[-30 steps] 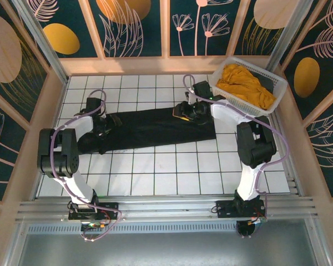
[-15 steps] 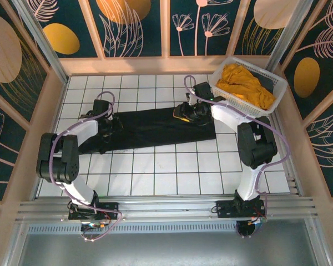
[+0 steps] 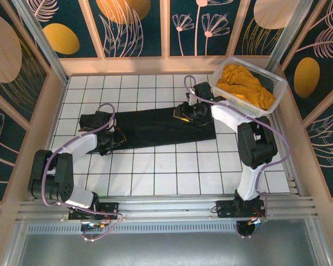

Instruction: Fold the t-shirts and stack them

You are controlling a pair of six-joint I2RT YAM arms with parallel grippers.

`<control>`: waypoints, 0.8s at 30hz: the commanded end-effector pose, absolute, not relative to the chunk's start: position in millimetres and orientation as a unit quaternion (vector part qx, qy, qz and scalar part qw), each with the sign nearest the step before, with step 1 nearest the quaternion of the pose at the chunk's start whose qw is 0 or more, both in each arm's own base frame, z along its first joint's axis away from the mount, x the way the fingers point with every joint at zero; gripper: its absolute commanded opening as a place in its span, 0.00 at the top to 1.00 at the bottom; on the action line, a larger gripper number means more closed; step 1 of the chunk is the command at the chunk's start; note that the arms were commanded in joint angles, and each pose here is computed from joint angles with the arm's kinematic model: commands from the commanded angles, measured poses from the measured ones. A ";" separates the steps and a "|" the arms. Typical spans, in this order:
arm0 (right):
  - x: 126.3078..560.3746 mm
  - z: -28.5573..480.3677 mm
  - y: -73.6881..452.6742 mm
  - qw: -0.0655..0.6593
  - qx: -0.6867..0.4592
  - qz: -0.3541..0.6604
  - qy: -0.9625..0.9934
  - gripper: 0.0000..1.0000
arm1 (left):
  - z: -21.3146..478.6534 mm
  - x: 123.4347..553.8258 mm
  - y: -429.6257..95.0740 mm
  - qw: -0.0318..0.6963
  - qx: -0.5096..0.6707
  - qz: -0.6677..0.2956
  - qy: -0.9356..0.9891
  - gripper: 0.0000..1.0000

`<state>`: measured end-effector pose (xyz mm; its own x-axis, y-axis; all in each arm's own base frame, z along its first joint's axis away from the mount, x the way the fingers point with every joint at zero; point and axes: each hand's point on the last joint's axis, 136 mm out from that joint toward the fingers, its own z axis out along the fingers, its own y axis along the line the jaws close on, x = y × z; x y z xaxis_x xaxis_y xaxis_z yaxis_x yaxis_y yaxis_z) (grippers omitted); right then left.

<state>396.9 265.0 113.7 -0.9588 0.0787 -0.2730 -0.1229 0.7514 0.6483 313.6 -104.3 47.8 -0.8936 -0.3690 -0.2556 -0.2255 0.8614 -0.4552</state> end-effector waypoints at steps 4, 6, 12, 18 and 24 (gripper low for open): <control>396.4 105.5 247.0 0.152 0.021 0.321 0.935 0.57 | 53.1 290.6 -104.0 0.155 -0.187 -0.214 0.946 1.00; 396.5 93.7 233.0 0.147 0.048 0.301 0.941 0.57 | 61.2 294.2 -96.6 0.172 -0.197 -0.198 0.945 1.00; 397.7 60.2 170.6 0.138 0.165 0.207 0.954 0.55 | 98.5 322.4 -88.5 0.225 -0.222 -0.186 0.930 1.00; 412.7 49.9 126.2 0.145 0.278 0.175 0.933 0.55 | 115.8 330.6 -82.2 0.246 -0.230 -0.172 0.926 1.00; 418.0 46.6 104.0 0.145 0.325 0.150 0.922 0.56 | 111.5 323.0 -84.2 0.238 -0.231 -0.181 0.926 1.00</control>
